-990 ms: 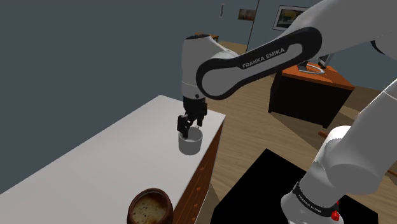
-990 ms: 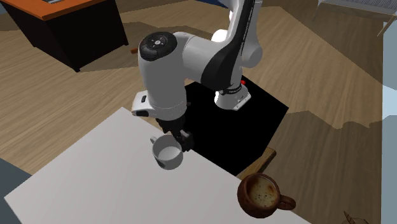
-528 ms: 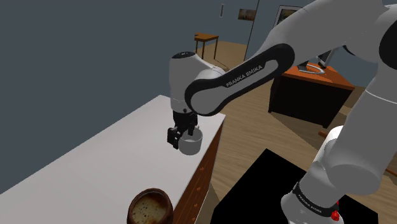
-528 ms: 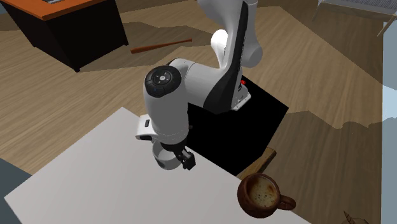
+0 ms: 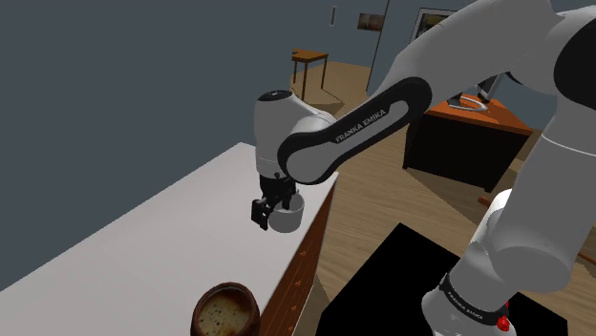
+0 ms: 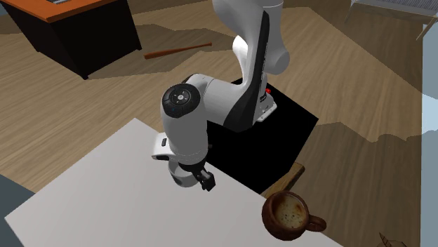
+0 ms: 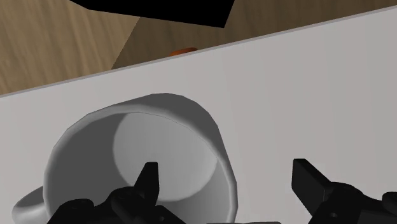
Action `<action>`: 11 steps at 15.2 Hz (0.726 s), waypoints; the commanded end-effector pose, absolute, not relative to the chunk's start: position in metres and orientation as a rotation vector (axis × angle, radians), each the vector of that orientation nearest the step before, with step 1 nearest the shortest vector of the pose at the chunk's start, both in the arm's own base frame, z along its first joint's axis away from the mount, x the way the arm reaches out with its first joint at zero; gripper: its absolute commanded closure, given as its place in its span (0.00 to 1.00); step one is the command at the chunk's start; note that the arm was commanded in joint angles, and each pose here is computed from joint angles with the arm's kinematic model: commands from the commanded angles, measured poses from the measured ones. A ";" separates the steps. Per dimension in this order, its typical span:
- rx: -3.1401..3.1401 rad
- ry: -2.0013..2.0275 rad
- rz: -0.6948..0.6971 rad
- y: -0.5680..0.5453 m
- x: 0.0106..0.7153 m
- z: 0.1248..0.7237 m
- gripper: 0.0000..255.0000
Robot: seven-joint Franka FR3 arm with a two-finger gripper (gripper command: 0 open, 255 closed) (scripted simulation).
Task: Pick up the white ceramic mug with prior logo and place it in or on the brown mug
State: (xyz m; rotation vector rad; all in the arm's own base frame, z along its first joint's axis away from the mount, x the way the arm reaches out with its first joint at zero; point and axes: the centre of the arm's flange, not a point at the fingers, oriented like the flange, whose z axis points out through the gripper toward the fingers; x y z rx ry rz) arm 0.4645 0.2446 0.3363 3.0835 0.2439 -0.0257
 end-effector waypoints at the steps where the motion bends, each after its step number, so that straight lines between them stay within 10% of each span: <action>1: 3.084 0.244 -0.025 0.244 0.464 0.336 0.00; 3: 3.084 0.244 -0.026 0.245 0.464 0.336 0.00; 4: 3.084 0.244 -0.026 0.245 0.464 0.336 1.00; 11: 3.084 0.244 -0.026 0.245 0.465 0.336 1.00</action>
